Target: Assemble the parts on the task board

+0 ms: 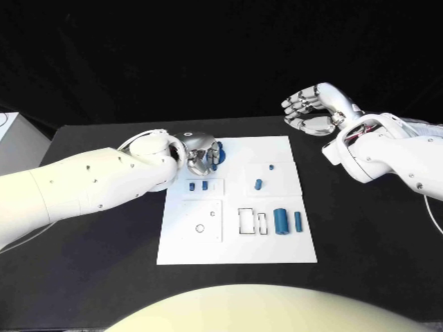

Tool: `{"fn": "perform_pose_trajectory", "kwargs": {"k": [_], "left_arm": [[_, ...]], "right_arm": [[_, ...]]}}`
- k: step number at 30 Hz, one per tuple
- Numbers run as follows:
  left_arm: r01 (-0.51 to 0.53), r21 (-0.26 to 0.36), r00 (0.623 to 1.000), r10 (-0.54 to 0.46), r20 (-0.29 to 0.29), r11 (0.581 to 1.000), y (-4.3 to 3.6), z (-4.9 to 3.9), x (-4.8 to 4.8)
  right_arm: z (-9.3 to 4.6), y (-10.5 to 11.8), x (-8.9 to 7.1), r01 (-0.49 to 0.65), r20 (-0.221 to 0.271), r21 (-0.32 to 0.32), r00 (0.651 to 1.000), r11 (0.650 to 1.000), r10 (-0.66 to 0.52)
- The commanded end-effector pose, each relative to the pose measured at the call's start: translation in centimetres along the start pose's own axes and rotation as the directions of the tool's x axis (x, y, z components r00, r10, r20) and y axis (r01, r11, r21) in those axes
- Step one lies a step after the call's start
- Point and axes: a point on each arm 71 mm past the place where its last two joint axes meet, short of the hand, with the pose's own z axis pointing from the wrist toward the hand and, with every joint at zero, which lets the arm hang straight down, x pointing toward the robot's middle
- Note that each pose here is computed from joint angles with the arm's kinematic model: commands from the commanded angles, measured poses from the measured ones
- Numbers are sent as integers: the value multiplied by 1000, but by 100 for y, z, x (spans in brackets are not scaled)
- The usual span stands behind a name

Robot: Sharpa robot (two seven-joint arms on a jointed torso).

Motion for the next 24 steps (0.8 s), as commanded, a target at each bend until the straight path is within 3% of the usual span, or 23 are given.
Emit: {"fn": "perform_pose_trajectory", "kwargs": {"k": [1, 24], "left_arm": [[-20, -13, 999, 20, -36, 1000, -9, 24, 51], [-6, 10, 999, 7, -52, 1000, -76, 37, 110]], "right_arm": [[0, 8, -7, -17, 10, -7, 1000, 1000, 17], [11, 4, 6, -26, -3, 1, 1000, 1000, 26]]}}
